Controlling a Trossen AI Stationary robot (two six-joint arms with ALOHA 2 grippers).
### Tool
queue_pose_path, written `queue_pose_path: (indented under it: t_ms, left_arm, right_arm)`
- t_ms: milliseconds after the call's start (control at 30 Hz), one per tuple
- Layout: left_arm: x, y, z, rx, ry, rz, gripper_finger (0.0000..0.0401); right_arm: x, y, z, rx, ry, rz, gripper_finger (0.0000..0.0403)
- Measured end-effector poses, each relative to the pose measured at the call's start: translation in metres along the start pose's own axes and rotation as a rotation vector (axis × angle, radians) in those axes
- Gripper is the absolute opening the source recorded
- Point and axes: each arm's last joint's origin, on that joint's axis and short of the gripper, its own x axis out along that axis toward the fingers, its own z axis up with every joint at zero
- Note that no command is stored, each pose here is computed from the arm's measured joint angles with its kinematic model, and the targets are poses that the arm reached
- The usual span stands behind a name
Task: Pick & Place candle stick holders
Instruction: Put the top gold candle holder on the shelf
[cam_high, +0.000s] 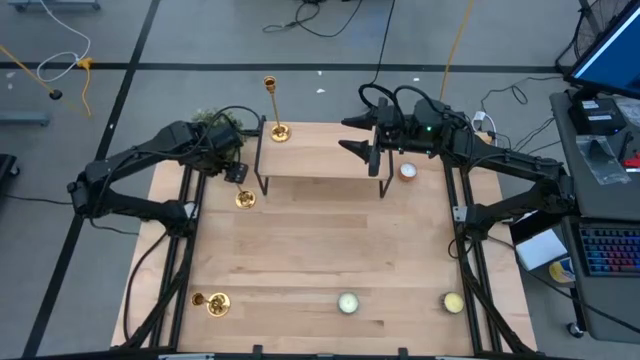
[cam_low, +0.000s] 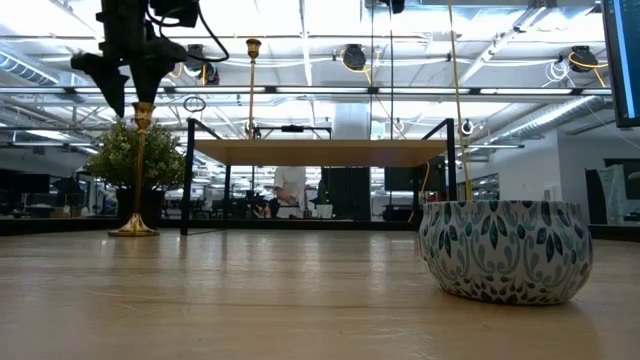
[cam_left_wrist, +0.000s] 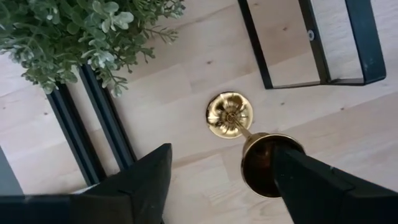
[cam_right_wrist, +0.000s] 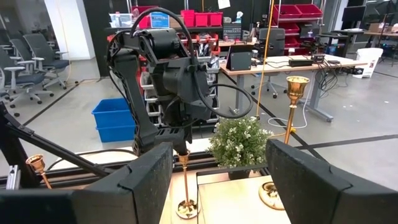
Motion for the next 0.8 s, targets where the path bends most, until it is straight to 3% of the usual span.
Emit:
queue_pose_path:
  t_ms: [367, 800]
  left_arm:
    - [0.0, -0.0017, 0.0014, -0.003, -0.009, -0.023, 0.012]
    - [0.0, -0.0019, 0.0014, 0.01, -0.007, -0.029, 0.0037]
  right_arm:
    - [0.0, 0.0, 0.0, 0.0, 0.0, 0.0, 0.0249]
    - [0.0, 0.0, 0.0, 0.0, 0.0, 0.0, 0.0249]
